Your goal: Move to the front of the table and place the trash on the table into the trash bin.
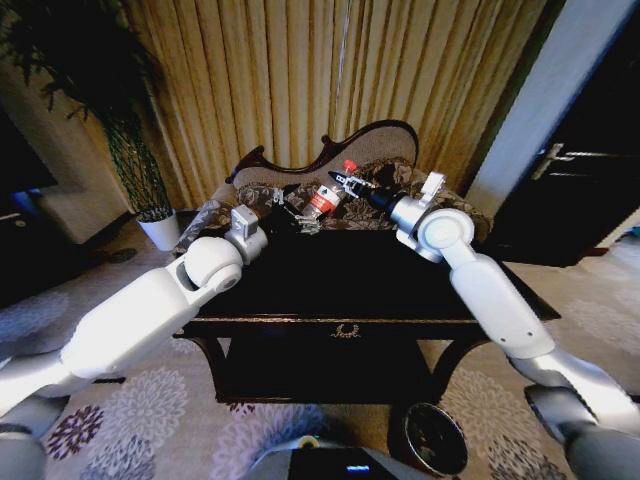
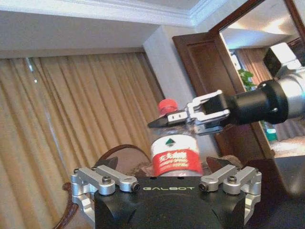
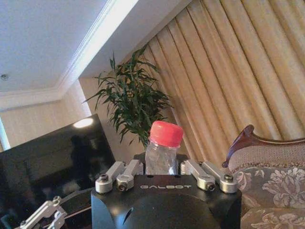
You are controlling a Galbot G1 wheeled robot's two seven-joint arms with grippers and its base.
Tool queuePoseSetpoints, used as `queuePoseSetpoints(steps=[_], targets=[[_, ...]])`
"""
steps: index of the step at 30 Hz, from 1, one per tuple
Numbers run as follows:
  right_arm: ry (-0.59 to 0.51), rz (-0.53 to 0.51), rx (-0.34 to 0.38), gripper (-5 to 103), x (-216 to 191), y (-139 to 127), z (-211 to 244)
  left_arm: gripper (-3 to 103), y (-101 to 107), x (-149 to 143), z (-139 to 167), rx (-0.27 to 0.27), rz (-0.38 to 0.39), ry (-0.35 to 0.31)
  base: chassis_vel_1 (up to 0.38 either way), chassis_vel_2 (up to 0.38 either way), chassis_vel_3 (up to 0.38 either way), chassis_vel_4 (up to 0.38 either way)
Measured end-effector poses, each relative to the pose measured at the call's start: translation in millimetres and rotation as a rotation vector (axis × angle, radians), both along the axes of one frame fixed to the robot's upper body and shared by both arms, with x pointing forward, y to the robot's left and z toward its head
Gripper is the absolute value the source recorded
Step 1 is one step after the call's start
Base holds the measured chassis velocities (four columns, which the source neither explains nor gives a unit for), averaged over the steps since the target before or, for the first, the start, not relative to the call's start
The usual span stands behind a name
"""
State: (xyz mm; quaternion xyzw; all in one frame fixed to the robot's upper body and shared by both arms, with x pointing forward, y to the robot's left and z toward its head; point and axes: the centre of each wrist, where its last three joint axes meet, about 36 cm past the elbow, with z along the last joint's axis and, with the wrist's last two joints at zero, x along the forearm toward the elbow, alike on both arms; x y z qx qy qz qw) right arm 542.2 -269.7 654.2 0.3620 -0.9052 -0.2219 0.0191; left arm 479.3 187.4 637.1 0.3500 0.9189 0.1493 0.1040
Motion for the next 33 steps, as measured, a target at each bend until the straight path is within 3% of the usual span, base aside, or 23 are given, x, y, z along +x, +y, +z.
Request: queuePoseSetpoints(steps=[6, 10, 12, 13, 15, 16, 18, 19, 22, 23, 25, 26, 28, 33], targets=[[0.000, -0.036, 0.017, 29, 5, -8, -4, 100, 9, 1, 3, -0.022, 0.063, -0.013, 0.000, 0.000, 0.000, 0.000], [-0.019, -0.116, 0.016, 29, 15, -20, -11, 100, 27, 5, 18, -0.052, 0.144, -0.019, 0.000, 0.000, 0.000, 0.000], [-0.046, -0.195, -0.033, 29, 21, -28, -15, 100, 47, 9, 26, -0.086, 0.207, -0.007, 0.000, 0.000, 0.000, 0.000], [-0.046, -0.195, -0.033, 29, 21, -28, -15, 100, 47, 9, 26, -0.086, 0.207, -0.007, 0.000, 0.000, 0.000, 0.000], [-0.092, -0.287, -0.133, 29, 25, -37, -19, 100, 71, 11, 30, -0.112, 0.281, 0.002, 0.000, 0.000, 0.000, 0.000], [-0.092, -0.287, -0.133, 29, 25, -37, -19, 100, 71, 11, 30, -0.112, 0.281, 0.002, 0.000, 0.000, 0.000, 0.000], [-0.124, -0.376, -0.234, 29, 26, -42, -26, 100, 98, 9, 33, -0.121, 0.352, 0.009, 0.000, 0.000, 0.000, 0.000], [-0.124, -0.376, -0.234, 29, 26, -42, -26, 100, 98, 9, 33, -0.121, 0.352, 0.009, 0.000, 0.000, 0.000, 0.000], [-0.131, -0.487, -0.327, 29, 25, -49, -35, 100, 135, 0, 37, -0.121, 0.456, 0.005, 0.000, 0.000, 0.000, 0.000], [-0.131, -0.487, -0.327, 29, 25, -49, -35, 100, 135, 0, 37, -0.121, 0.456, 0.005, 0.000, 0.000, 0.000, 0.000], [-0.152, -0.557, -0.388, 29, 24, -60, -40, 100, 161, -9, 35, -0.124, 0.523, 0.011, 0.000, 0.000, 0.000, 0.000], [-0.152, -0.557, -0.388, 29, 24, -60, -40, 100, 161, -9, 35, -0.124, 0.523, 0.011, 0.000, 0.000, 0.000, 0.000], [-0.160, -0.613, -0.437, 29, 19, -75, -45, 100, 182, -21, 38, -0.161, 0.589, 0.023, 0.000, 0.000, 0.000, 0.000], [-0.155, -0.697, -0.486, 29, 7, -95, -48, 100, 203, -40, 46, -0.201, 0.662, 0.035, 0.000, 0.000, 0.000, 0.000]])
